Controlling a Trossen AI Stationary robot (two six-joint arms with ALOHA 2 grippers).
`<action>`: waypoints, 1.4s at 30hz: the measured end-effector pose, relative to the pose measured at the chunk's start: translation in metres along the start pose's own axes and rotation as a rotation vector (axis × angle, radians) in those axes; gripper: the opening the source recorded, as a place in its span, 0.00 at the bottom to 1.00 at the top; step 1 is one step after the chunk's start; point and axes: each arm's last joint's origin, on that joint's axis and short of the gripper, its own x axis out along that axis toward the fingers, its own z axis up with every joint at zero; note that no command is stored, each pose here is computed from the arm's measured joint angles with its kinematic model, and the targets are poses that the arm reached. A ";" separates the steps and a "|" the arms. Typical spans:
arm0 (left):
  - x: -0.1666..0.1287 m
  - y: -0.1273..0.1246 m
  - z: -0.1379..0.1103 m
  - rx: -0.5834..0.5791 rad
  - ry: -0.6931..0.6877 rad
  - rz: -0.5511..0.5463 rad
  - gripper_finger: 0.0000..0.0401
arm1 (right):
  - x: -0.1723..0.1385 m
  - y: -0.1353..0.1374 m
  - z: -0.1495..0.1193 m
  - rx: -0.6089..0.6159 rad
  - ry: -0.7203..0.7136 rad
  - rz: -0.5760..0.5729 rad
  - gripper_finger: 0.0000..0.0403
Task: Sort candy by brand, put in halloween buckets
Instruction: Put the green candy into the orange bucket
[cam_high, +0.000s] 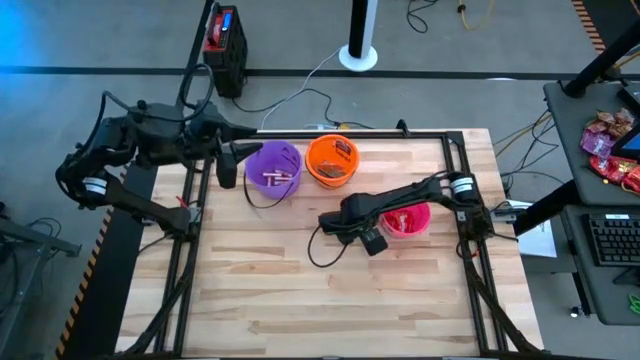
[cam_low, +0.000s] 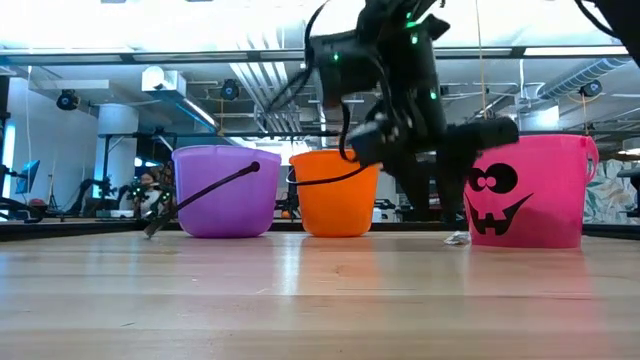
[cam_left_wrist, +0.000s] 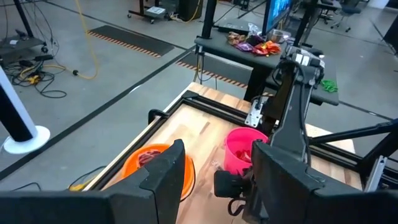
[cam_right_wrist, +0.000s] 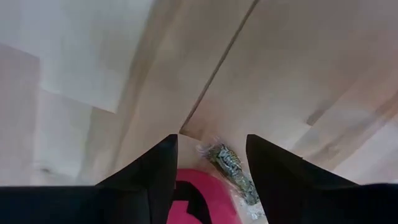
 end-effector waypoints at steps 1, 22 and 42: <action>0.000 0.000 0.000 -0.001 -0.001 0.000 0.42 | 0.005 0.000 0.001 -0.003 0.025 -0.001 0.45; -0.001 0.000 0.000 0.023 -0.001 -0.001 0.42 | 0.048 0.001 0.001 0.002 0.277 -0.005 0.45; 0.004 0.000 0.000 0.039 -0.007 0.052 0.42 | 0.012 -0.012 0.023 0.014 -0.061 -0.046 0.03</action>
